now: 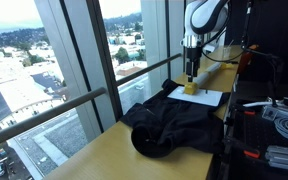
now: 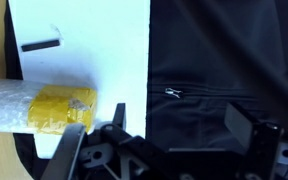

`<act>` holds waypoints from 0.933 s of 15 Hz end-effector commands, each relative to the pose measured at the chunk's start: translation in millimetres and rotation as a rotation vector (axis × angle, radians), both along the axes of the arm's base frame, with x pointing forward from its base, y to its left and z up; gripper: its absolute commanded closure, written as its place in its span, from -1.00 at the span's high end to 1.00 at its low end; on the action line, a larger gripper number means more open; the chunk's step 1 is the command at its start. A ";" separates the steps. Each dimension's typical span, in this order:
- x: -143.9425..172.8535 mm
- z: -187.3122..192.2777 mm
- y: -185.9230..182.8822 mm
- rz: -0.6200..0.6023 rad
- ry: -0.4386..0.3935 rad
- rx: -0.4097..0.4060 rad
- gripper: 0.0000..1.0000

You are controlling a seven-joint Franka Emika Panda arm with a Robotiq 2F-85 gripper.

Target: Zip up the black jumper

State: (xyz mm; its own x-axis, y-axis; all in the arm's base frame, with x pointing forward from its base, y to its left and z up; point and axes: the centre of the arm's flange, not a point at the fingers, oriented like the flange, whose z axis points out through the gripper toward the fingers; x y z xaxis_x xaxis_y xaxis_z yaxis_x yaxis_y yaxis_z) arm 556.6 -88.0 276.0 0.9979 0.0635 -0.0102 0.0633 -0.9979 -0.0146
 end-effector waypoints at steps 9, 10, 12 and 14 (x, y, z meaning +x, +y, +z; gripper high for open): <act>25.7 -79.9 15.2 -0.008 -0.003 -0.045 1.00; 29.8 -87.6 15.7 -0.014 -0.003 -0.050 1.00; 38.5 -99.6 18.4 -0.016 -0.002 -0.060 1.00; 49.1 -106.0 23.4 -0.013 -0.001 -0.065 1.00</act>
